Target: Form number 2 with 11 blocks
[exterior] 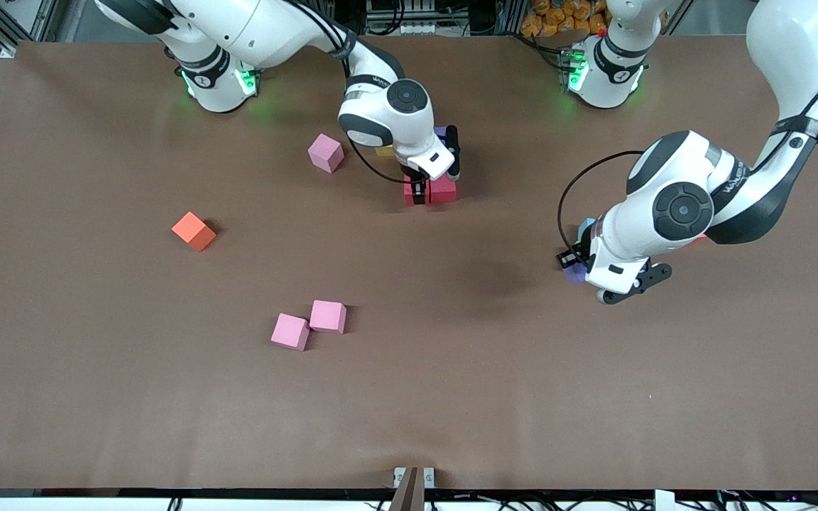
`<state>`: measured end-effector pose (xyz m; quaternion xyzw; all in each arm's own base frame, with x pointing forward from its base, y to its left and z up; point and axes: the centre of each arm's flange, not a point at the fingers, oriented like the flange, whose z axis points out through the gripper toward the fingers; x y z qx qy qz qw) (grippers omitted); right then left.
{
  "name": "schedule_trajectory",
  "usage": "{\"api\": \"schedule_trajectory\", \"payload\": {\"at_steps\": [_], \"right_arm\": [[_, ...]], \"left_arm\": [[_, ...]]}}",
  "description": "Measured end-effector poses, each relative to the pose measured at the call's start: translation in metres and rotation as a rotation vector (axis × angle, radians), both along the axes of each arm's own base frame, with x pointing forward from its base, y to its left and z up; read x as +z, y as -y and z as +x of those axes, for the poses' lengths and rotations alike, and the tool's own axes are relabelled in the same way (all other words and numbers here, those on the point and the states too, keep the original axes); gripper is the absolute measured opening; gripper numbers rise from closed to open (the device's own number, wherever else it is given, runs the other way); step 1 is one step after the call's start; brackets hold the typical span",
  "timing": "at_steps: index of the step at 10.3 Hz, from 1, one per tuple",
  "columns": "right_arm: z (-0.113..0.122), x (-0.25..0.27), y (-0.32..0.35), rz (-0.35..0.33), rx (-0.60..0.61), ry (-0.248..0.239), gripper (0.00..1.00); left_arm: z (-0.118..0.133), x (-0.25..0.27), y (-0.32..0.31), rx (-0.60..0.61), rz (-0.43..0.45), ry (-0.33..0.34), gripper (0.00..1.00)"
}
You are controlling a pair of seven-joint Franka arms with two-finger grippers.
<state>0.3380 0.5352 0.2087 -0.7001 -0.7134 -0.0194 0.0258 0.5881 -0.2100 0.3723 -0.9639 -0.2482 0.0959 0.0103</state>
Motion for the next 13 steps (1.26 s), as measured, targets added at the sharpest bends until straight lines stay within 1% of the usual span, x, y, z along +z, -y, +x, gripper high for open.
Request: {"api": "schedule_trajectory", "payload": {"at_steps": [2, 5, 7, 9, 10, 11, 12, 13], "right_arm": [[0.001, 0.005, 0.000, 0.000, -0.001, 0.008, 0.80], [0.006, 0.029, 0.004, 0.010, -0.005, 0.041, 0.81], [0.005, 0.056, 0.013, 0.024, -0.006, 0.065, 0.83], [0.004, 0.080, 0.032, 0.012, -0.018, 0.079, 0.85], [0.010, 0.091, 0.046, -0.019, -0.037, 0.084, 0.85], [0.022, 0.105, 0.064, -0.060, -0.070, 0.089, 0.87], [0.040, 0.117, 0.086, -0.095, -0.117, 0.097, 0.87], [0.065, 0.124, 0.113, -0.116, -0.178, 0.105, 0.88]], "left_arm": [[-0.007, 0.006, 0.014, 0.105, -0.012, -0.020, 0.55], [-0.013, 0.012, 0.025, 0.263, -0.024, -0.061, 0.55], [-0.021, 0.016, 0.041, 0.351, -0.009, -0.071, 0.55], [-0.034, 0.017, 0.068, 0.454, 0.024, -0.083, 0.55], [-0.043, 0.018, 0.084, 0.501, 0.040, -0.087, 0.55], [-0.051, 0.019, 0.101, 0.555, 0.049, -0.086, 0.55], [-0.058, 0.021, 0.117, 0.608, 0.051, -0.082, 0.55], [-0.067, 0.022, 0.135, 0.651, 0.049, -0.079, 0.55]]}}
